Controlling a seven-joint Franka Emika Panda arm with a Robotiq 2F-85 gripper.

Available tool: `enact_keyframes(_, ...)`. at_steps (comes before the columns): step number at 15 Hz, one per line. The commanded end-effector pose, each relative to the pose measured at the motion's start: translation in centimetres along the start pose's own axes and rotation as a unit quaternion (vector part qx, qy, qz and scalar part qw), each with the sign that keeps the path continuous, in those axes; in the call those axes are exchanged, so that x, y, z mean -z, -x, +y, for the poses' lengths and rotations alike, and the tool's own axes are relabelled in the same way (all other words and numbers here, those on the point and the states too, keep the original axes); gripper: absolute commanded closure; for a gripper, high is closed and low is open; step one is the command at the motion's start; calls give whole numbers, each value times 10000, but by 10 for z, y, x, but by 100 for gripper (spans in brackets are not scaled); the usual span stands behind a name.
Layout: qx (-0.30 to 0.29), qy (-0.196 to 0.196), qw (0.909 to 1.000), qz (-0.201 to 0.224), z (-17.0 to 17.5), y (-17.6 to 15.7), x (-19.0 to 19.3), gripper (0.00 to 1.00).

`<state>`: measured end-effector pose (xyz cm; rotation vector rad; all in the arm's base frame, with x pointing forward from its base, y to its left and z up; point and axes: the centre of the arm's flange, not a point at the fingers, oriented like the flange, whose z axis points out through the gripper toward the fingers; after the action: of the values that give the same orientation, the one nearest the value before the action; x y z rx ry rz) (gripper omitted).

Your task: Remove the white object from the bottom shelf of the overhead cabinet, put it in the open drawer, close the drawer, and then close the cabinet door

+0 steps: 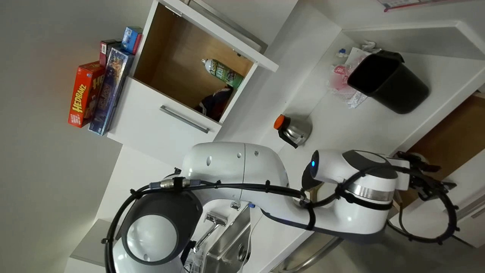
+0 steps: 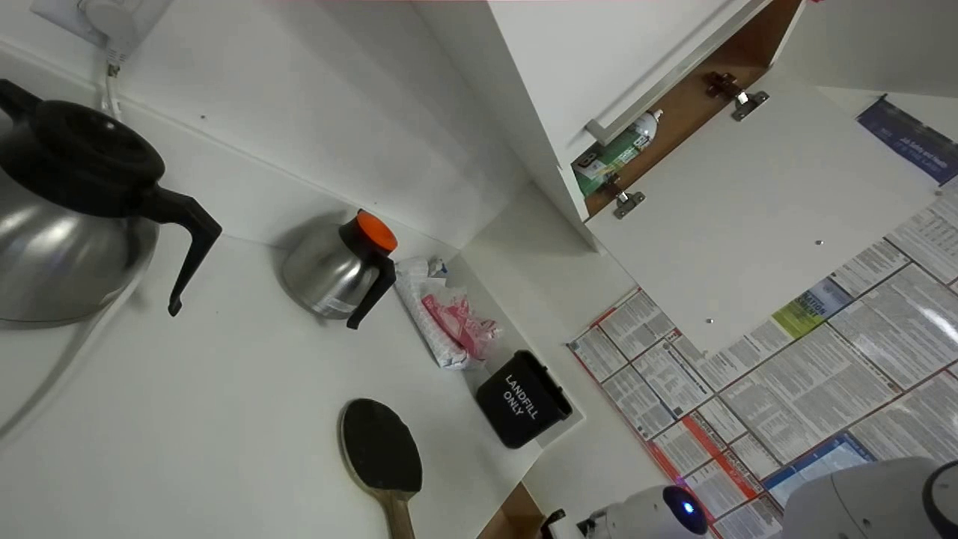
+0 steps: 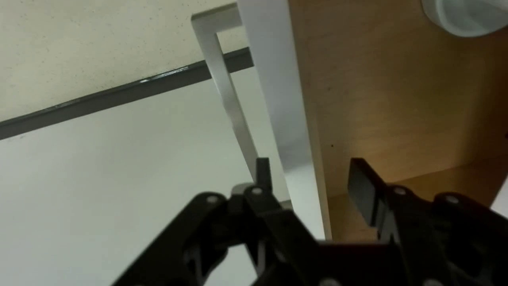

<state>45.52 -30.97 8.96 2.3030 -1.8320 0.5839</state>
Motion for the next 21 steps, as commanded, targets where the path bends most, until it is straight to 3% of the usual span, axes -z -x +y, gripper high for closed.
enact_keyframes(1,257,19,9991,328,-25,-23,48,13)
enact_keyframes(3,486,-32,9982,358,-30,-21,68,0)
enact_keyframes(5,639,150,9968,448,-25,-10,83,0)
enact_keyframes(6,723,214,9961,465,-18,-4,87,26)
enact_keyframes(8,831,268,9953,410,0,2,87,26)
enact_keyframes(12,889,57,9957,258,53,3,72,58)
enact_keyframes(17,1039,-734,9918,-139,101,-28,51,97)
enact_keyframes(21,1045,-1141,9856,-688,105,-54,29,100)
